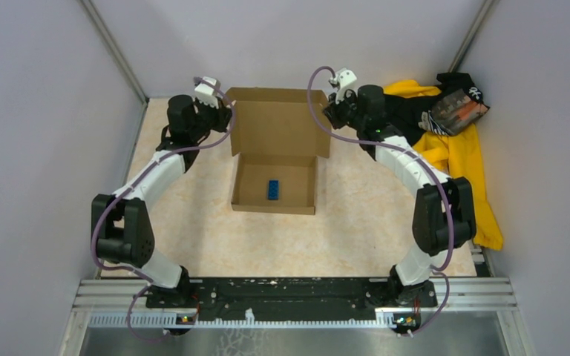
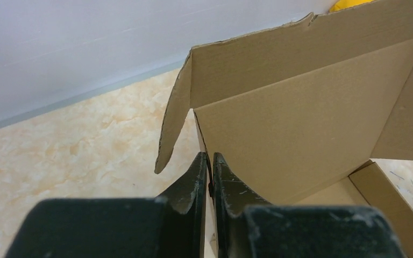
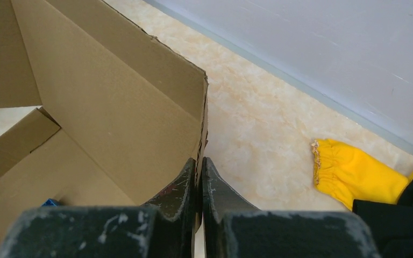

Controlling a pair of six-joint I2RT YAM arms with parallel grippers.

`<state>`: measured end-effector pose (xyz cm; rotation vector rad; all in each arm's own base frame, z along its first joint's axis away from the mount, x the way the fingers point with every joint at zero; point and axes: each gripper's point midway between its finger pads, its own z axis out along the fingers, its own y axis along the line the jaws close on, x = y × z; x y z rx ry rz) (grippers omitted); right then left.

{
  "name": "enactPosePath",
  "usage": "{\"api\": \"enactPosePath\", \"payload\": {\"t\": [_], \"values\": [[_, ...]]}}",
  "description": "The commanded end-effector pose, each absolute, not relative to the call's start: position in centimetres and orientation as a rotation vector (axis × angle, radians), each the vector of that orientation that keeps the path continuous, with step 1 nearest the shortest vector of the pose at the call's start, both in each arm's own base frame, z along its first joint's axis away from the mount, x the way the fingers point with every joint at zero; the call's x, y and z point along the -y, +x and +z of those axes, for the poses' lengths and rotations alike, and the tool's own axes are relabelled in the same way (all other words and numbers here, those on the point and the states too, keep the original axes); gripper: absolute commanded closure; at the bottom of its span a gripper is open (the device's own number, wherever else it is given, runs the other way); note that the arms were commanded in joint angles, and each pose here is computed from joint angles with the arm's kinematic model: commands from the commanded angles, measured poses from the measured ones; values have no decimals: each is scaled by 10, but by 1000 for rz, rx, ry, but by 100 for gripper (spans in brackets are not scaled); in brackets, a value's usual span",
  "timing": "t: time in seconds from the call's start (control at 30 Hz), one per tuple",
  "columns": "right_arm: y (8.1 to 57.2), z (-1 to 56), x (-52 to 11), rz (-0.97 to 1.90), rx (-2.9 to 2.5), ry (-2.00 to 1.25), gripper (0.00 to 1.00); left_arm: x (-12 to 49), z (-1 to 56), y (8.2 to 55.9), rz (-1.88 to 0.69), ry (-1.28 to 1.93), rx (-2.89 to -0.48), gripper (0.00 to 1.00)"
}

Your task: Fold the paper box

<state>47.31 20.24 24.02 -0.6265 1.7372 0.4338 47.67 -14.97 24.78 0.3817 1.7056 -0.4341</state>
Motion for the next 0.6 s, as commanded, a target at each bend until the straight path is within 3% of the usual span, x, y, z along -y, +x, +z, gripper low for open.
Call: {"api": "enactPosePath", "payload": {"t": [0.0, 0.57], "values": [[463, 270, -220, 423, -1696, -635, 100, 167, 244, 466, -438, 432, -1742, 89], [426, 256, -242, 211, -1805, -412, 100, 187, 234, 404, -468, 445, -1766, 88]]}}
